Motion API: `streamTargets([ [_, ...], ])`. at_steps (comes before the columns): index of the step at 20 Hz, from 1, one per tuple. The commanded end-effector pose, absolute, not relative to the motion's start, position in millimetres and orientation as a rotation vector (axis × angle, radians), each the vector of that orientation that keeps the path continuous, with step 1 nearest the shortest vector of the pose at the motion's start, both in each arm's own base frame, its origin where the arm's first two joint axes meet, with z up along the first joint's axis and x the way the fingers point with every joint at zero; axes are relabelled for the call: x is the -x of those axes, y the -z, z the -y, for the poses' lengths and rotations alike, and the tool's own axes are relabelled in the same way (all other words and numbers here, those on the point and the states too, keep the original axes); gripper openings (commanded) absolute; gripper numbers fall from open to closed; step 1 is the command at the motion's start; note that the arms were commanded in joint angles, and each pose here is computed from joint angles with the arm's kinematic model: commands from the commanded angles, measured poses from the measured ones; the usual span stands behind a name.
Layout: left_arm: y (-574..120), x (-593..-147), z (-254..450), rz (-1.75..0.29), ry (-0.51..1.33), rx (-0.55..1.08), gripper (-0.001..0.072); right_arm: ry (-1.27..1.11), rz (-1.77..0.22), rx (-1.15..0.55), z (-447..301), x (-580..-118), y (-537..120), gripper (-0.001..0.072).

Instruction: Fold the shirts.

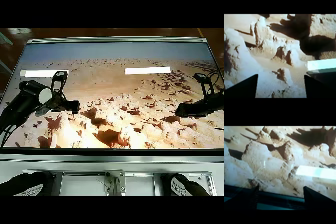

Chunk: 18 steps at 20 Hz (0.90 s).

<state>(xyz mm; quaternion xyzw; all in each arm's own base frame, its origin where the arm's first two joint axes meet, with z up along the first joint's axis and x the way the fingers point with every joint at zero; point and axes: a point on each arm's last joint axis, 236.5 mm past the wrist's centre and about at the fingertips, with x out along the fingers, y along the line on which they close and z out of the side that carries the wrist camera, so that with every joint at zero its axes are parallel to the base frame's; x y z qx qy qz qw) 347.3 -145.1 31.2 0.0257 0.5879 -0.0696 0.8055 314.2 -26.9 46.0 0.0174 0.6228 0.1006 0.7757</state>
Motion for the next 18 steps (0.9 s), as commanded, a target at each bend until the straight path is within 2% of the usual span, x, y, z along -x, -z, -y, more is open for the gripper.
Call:
streamTargets([
  [1,-31.0,-347.4,145.1,-1.259,0.149,-0.055,0.0704,-0.219,-1.349,-0.037,26.6,-314.1,-45.9,0.0672],
  [15,-31.0,-347.4,145.1,-1.259,0.149,-0.055,0.0704,-0.219,-1.348,-0.038,26.4,-314.2,-45.9,0.0672],
  [18,-36.2,-362.8,152.6,-1.191,0.158,-0.019,0.0703,-0.225,-1.335,-0.048,23.7,-317.1,-47.1,0.0672],
])
